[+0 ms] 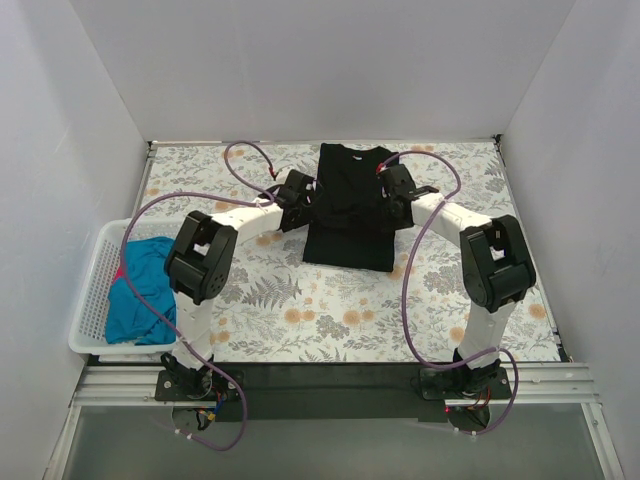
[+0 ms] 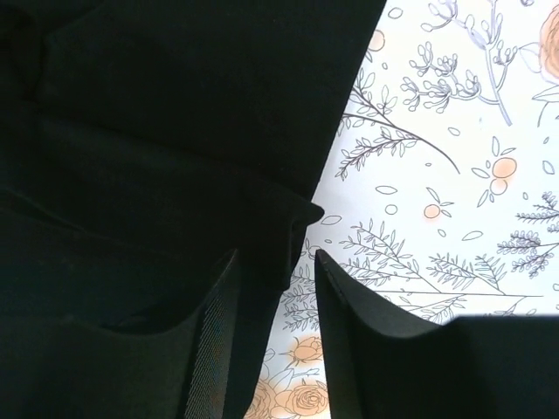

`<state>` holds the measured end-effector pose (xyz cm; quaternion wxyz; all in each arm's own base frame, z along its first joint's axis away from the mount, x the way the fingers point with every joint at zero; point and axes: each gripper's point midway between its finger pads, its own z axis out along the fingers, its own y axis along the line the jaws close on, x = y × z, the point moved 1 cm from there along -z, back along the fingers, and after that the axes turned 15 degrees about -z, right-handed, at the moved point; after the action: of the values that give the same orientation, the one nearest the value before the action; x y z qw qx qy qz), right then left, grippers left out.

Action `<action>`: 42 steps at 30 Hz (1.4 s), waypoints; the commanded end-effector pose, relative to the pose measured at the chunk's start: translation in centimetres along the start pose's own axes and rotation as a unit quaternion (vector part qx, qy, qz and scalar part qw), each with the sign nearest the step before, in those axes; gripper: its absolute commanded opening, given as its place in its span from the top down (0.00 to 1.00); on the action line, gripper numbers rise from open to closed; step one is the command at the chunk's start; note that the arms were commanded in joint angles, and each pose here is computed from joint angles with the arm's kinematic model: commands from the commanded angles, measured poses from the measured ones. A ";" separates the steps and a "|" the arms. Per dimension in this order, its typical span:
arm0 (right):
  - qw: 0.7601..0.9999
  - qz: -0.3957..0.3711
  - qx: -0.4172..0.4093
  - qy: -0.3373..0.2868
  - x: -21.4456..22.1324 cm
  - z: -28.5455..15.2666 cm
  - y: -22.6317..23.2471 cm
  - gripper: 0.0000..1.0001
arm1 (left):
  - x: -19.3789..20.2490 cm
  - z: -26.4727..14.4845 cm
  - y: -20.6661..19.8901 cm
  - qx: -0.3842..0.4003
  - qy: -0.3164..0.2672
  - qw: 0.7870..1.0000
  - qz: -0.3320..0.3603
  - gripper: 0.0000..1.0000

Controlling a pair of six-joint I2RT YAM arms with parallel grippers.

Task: Fold and stack the t-shirts
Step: Fold the tshirt

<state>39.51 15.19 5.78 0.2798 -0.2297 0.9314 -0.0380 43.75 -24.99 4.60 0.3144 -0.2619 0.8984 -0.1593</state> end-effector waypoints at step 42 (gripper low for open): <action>0.979 -0.052 0.050 -0.192 -15.4 2.2 0.7 0.89 | 13.4 -5.5 6.2 -0.020 0.135 0.990 -0.027 0.88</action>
<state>46.04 24.50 5.26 0.3708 -0.2937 0.8809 0.0138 33.55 -29.69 2.95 0.2463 -0.2755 0.8941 -0.2533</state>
